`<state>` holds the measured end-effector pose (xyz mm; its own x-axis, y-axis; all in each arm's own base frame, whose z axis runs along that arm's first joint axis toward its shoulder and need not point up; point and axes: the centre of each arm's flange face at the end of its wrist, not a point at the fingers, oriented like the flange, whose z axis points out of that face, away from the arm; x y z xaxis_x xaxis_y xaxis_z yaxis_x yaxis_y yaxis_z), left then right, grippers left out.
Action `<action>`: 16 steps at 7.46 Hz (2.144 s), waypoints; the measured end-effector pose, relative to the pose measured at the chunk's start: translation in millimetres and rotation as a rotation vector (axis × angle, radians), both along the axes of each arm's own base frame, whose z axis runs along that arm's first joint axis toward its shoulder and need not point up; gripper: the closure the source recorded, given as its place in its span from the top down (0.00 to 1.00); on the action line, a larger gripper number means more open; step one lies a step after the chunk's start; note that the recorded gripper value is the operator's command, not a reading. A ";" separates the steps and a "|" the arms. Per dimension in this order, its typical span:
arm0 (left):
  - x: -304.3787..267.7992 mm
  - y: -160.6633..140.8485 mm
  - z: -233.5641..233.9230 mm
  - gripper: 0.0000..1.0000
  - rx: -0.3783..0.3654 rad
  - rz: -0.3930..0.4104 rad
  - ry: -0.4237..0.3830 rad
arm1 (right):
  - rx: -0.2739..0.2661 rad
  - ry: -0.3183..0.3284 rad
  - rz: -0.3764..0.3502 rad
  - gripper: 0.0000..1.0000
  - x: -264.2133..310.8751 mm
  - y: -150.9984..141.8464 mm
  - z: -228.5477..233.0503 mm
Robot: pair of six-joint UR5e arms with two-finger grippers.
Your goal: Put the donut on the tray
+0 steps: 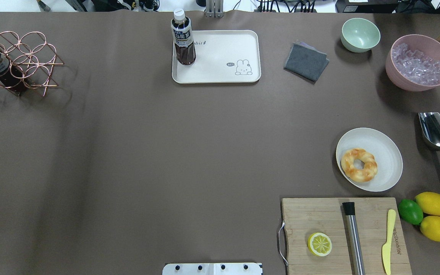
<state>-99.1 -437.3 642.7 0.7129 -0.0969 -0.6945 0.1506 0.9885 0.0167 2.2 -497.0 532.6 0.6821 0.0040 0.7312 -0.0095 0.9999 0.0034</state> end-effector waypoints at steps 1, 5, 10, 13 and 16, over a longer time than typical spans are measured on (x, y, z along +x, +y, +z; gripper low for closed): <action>-0.1 -0.4 -0.5 0.98 0.001 0.000 0.000 | 0.025 -0.007 -0.040 1.00 -28.0 2.7 -8.1; -0.2 -2.4 -2.2 0.98 0.005 0.000 -0.001 | 0.102 -0.029 -0.129 1.00 -90.3 29.3 14.4; -0.5 -8.6 -7.3 0.98 0.016 0.000 -0.002 | 0.072 -0.050 -0.032 1.00 -173.5 59.2 74.5; 0.2 -9.7 -7.3 0.98 0.017 0.002 -0.002 | 0.046 -0.059 -0.002 1.00 -202.9 67.6 81.1; 0.5 -9.9 -6.5 0.98 0.014 0.003 -0.002 | 0.033 -0.077 -0.006 0.65 -221.7 76.2 76.4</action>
